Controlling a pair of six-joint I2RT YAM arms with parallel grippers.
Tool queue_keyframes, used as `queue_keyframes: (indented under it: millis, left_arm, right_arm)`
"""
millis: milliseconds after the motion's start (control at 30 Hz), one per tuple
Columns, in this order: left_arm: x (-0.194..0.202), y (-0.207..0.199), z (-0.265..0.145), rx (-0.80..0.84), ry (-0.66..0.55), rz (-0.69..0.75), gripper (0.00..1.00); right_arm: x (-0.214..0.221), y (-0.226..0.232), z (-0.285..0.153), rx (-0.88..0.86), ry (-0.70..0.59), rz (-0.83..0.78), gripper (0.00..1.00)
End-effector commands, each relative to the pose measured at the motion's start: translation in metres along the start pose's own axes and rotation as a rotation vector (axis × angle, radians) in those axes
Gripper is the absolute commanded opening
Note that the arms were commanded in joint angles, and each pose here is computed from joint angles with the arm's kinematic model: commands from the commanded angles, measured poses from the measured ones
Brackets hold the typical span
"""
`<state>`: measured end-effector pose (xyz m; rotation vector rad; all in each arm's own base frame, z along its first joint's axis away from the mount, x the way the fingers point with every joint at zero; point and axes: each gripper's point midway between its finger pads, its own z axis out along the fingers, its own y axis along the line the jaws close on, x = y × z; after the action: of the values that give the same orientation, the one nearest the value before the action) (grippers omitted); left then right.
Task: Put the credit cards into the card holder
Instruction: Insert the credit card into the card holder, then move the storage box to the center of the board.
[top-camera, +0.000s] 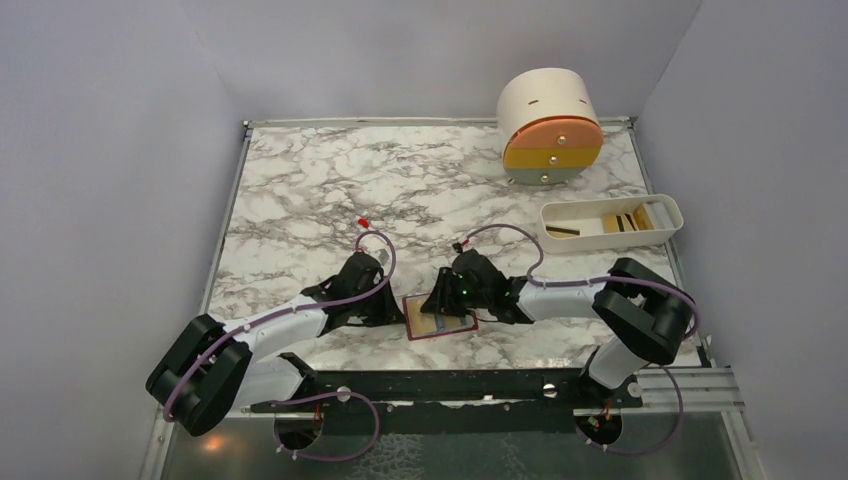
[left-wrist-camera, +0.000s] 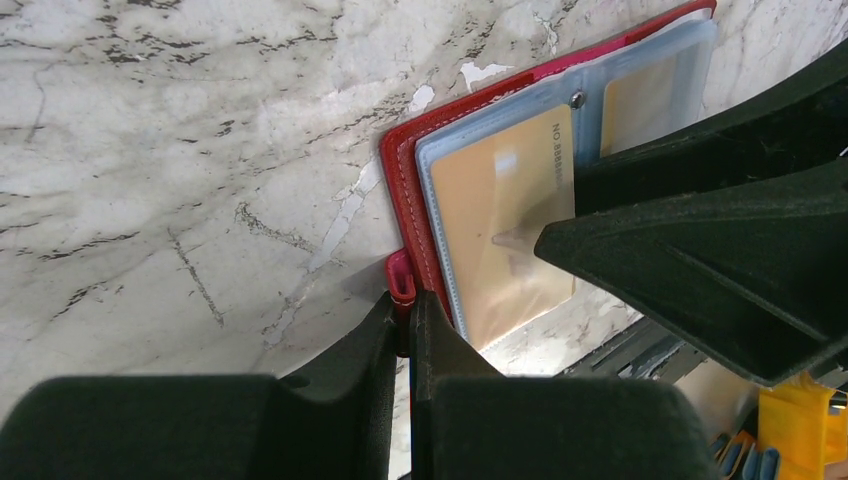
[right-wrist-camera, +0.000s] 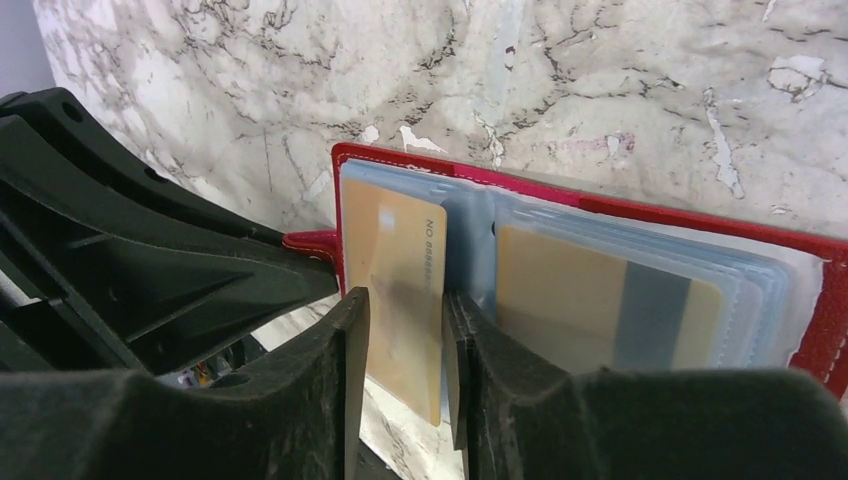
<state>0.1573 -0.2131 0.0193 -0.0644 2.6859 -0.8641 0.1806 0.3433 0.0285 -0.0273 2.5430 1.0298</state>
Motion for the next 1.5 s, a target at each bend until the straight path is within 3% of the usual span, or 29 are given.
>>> queue_keyframes:
  millis: [0,100,367,533,800,1067,1467]
  left_arm:
    - [0.001,0.005,-0.003,-0.036,0.007,0.016,0.00]
    - [0.001,0.008,-0.004,-0.052,0.006,0.026,0.00]
    - [-0.003,0.007,-0.008,-0.053,-0.014,0.048,0.00]
    - [-0.005,0.005,-0.011,-0.048,-0.020,0.064,0.00]
    - [-0.008,-0.002,-0.015,-0.028,-0.030,0.066,0.00]
    - [-0.011,-0.004,-0.016,-0.025,-0.033,0.071,0.00]
    - [-0.012,-0.006,-0.016,-0.027,-0.032,0.072,0.00]
  right_arm:
    - [0.001,-0.014,-0.005,0.126,0.008,-0.040,0.38]
    - [-0.010,-0.019,-0.018,0.187,-0.016,-0.119,0.50]
    - [-0.088,-0.022,-0.075,0.358,-0.167,-0.302,0.60]
    - [-0.165,-0.062,-0.114,0.503,-0.274,-0.365,0.70]
    - [-0.248,-0.136,-0.160,0.772,-0.333,-0.357,0.73]
    - [-0.247,-0.182,-0.147,0.837,-0.234,-0.336,0.75]
    - [-0.210,-0.166,-0.115,0.601,-0.113,-0.329,0.60]
